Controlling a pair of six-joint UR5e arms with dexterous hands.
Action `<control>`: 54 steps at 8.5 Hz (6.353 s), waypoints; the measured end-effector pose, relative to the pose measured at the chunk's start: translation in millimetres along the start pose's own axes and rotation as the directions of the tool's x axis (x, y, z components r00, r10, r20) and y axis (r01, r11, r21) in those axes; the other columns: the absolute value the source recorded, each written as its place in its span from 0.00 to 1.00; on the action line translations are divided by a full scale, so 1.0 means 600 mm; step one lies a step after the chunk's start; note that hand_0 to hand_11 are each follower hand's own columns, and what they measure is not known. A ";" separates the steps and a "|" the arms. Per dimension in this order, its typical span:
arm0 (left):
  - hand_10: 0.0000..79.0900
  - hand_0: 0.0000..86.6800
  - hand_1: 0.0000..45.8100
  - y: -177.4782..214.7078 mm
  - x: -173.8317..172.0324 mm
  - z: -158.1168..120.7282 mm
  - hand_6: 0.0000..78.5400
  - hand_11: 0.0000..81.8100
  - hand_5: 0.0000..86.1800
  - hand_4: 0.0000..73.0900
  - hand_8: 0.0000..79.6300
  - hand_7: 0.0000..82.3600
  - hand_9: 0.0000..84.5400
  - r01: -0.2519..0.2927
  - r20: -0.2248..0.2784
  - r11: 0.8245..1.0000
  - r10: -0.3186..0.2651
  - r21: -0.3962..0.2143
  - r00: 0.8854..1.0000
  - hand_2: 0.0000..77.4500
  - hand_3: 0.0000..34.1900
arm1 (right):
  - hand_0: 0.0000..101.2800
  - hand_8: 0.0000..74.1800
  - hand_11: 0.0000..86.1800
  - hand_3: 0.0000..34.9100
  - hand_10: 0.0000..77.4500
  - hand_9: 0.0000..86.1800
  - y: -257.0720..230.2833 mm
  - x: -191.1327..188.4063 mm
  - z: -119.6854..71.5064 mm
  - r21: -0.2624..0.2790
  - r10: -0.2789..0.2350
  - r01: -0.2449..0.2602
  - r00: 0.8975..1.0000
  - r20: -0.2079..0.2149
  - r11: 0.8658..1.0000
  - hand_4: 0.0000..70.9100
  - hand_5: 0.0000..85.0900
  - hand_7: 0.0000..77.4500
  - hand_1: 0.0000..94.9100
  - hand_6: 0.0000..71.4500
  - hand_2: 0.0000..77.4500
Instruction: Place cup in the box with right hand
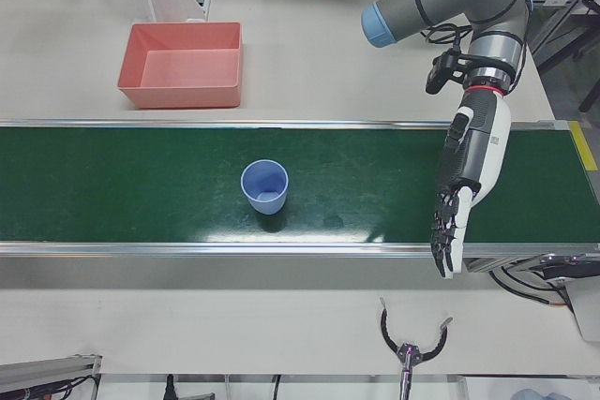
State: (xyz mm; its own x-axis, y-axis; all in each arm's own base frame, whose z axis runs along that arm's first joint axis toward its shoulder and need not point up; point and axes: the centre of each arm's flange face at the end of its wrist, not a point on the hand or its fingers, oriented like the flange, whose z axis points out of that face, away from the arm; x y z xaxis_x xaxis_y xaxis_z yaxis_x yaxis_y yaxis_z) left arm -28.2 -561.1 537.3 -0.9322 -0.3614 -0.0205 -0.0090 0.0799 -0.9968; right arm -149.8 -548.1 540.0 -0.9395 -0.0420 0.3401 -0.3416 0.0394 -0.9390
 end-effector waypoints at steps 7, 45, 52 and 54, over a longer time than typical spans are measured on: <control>0.00 0.00 0.01 0.000 0.000 0.000 0.00 0.00 0.00 0.00 0.00 0.00 0.00 0.000 -0.001 1.000 0.000 0.000 1.000 0.01 0.00 | 0.41 0.14 0.01 0.53 0.00 0.24 0.006 0.002 0.003 0.003 -0.014 0.014 1.000 -0.007 1.000 0.63 0.01 0.51 0.01 0.08 0.01; 0.00 0.00 0.01 0.000 0.000 0.000 0.00 0.00 0.00 0.00 0.00 0.00 0.00 0.000 -0.001 1.000 0.000 0.000 1.000 0.01 0.00 | 0.42 0.12 0.01 0.46 0.00 0.23 0.065 0.039 -0.012 -0.055 -0.240 0.236 0.968 -0.072 0.970 0.62 0.01 0.50 0.01 0.08 0.04; 0.00 0.00 0.01 -0.001 0.000 0.000 0.00 0.00 0.00 0.00 0.00 0.00 0.00 0.000 0.000 1.000 0.000 0.000 1.000 0.00 0.00 | 0.42 0.12 0.01 0.42 0.00 0.23 0.042 0.039 -0.010 -0.033 -0.258 0.257 0.963 -0.077 0.966 0.65 0.01 0.51 0.01 0.08 0.04; 0.00 0.00 0.01 -0.001 0.000 0.001 0.00 0.00 0.00 0.00 0.00 0.00 0.00 0.000 0.000 1.000 0.000 0.000 1.000 0.01 0.00 | 0.42 0.12 0.01 0.42 0.00 0.23 0.040 0.036 -0.009 -0.030 -0.259 0.257 0.963 -0.073 0.966 0.62 0.01 0.48 0.01 0.08 0.04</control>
State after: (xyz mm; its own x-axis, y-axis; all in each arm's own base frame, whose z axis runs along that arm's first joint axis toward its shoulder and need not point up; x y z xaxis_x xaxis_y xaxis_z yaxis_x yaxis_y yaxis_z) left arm -28.2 -561.5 537.6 -0.9323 -0.3610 -0.0204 -0.0090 0.0797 -0.9968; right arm -178.2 -542.8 525.1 -0.8183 0.0227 0.5744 -0.5726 0.0570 -0.8179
